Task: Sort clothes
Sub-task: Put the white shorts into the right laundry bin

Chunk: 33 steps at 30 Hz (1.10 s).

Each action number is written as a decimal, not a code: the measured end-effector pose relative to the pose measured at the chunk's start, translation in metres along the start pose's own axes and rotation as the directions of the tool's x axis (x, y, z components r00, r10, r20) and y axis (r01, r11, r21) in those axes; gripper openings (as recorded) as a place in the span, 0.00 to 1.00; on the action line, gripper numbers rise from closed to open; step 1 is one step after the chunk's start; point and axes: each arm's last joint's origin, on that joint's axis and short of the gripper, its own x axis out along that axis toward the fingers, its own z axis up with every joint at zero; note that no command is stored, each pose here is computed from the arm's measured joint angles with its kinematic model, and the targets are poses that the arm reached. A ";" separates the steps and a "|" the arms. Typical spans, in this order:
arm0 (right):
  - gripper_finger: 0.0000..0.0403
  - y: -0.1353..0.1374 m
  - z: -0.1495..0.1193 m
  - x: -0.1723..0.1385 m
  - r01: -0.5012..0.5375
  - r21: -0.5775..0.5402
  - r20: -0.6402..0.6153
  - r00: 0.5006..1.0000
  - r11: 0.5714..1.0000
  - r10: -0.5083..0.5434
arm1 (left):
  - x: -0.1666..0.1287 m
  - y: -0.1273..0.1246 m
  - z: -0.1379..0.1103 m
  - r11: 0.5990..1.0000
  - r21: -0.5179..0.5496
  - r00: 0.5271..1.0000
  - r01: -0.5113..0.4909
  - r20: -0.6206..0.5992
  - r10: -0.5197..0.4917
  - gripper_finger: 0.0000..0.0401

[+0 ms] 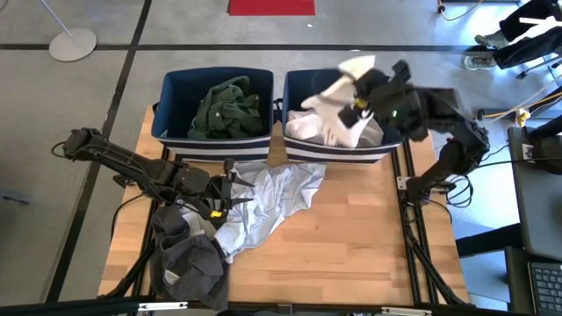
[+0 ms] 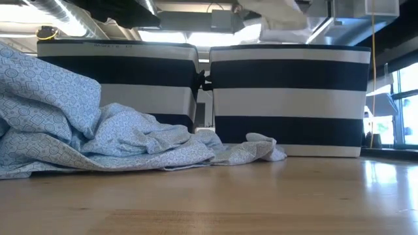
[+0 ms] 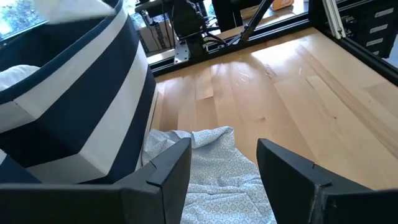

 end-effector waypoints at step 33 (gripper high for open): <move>0.22 0.023 -0.159 0.200 -0.004 -0.087 -0.692 0.720 0.996 -0.057 | 0.000 0.000 0.000 1.000 -0.003 1.000 0.000 0.000 0.000 0.43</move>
